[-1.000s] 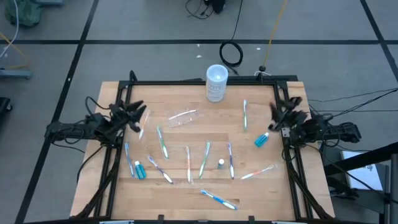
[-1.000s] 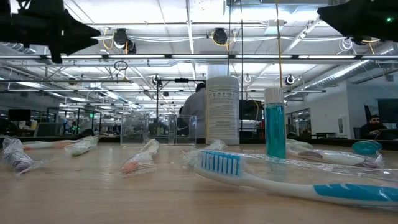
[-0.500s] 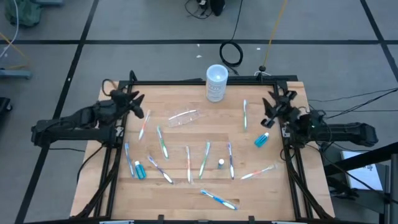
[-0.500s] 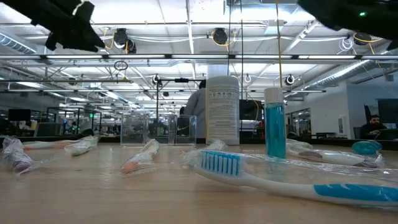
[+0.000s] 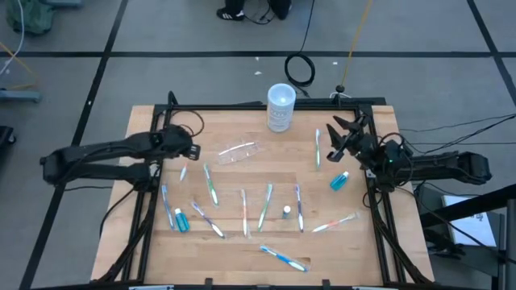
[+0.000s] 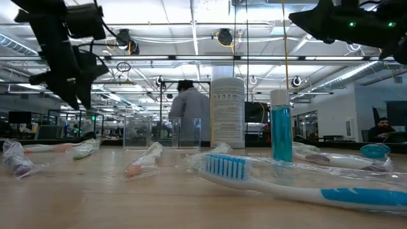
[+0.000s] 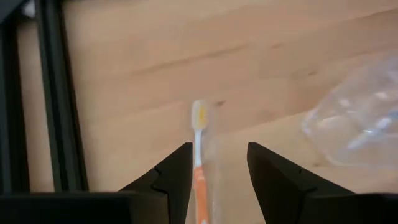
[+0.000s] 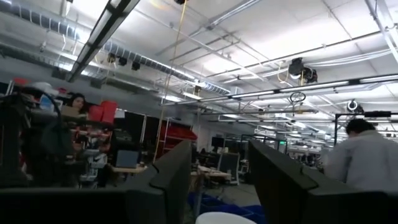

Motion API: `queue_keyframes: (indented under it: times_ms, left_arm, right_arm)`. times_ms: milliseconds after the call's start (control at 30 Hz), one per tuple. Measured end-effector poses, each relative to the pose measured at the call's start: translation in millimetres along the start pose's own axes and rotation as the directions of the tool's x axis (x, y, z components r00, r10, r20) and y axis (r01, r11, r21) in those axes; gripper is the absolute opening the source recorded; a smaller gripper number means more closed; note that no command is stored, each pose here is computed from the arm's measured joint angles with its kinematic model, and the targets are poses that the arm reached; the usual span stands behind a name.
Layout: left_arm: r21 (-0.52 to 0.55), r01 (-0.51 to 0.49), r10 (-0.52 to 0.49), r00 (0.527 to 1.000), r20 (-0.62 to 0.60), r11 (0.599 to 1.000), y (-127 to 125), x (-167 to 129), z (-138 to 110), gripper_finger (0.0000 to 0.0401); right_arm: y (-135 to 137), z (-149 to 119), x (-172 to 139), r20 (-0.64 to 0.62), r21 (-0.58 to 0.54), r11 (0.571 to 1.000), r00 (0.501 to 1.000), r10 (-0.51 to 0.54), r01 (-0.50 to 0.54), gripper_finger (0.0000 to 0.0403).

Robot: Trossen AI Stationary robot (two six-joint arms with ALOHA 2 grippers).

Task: Pick & Place toothbrushing station
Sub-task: Put the top left orange toothbrush into the transparent organizer

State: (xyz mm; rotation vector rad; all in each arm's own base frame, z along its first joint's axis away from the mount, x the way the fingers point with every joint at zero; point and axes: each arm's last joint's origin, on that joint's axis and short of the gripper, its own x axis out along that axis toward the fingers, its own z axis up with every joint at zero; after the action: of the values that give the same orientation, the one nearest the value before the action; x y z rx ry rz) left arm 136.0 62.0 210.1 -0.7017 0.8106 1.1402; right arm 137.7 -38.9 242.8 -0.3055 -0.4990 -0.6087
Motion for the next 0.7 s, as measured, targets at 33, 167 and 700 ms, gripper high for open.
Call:
queue_keyframes:
  times_ms: [33,167,700]
  left_arm:
    - [-0.002,-0.013,0.013,1.0,-0.023,1.0,-2,4,0,0.0156]
    - [-0.006,-0.071,0.07,0.991,-0.112,0.997,-8,20,-3,0.0156]
    - [-0.017,-0.245,0.241,0.962,-0.127,0.969,-37,89,-10,0.0156]
  right_arm:
    - [0,1,0,0.005,0.008,1.0,1.0,-0.002,0.002,0.0151]
    - [-1,2,0,0.022,0.042,0.999,1.0,-0.008,0.007,0.0151]
    - [0,0,0,-0.005,0.21,0.978,1.0,0.005,-0.004,0.0151]
